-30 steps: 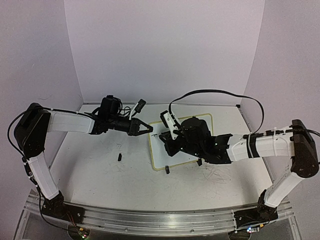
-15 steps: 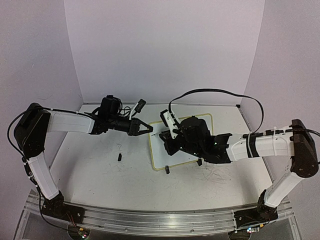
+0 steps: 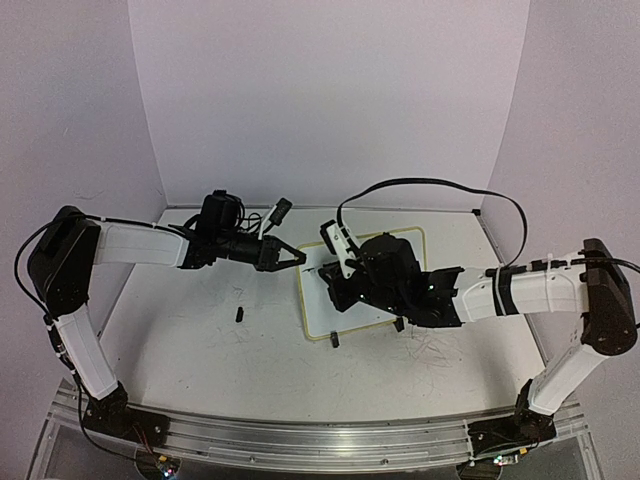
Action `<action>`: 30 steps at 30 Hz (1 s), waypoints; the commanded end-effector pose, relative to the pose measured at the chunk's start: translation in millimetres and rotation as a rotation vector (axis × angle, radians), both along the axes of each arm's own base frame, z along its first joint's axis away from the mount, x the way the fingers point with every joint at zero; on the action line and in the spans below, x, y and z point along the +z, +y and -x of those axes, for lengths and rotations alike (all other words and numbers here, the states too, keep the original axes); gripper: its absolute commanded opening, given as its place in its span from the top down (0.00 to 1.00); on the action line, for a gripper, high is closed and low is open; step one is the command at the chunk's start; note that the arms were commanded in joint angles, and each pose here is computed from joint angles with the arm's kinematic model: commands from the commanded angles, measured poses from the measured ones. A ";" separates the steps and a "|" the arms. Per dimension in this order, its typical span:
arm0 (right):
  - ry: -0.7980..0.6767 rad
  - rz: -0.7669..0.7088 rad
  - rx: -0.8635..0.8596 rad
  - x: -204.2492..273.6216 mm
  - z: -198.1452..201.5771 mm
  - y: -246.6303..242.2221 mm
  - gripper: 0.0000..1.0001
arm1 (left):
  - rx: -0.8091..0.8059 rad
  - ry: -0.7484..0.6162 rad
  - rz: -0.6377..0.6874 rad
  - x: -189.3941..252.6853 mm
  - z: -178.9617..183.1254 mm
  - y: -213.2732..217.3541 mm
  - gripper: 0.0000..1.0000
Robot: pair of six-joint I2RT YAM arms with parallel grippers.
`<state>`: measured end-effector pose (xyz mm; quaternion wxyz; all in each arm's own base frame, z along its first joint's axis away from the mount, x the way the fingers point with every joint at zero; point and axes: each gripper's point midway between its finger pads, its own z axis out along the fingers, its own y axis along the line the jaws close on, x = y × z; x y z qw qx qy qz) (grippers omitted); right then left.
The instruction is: Write a sentence on the whiteboard
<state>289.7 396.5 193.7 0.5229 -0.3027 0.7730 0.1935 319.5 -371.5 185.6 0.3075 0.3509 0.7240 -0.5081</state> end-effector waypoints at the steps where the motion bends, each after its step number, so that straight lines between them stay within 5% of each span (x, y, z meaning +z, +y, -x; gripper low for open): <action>1: 0.010 -0.002 -0.020 -1.9 -1.9 -1.3 1.00 | -0.003 -0.058 0.025 20.3 3.8 0.6 1.00; 30: 0.078 0.012 -0.007 -26.0 10.7 -5.8 1.00 | -0.004 -0.057 0.024 20.0 3.7 0.6 1.00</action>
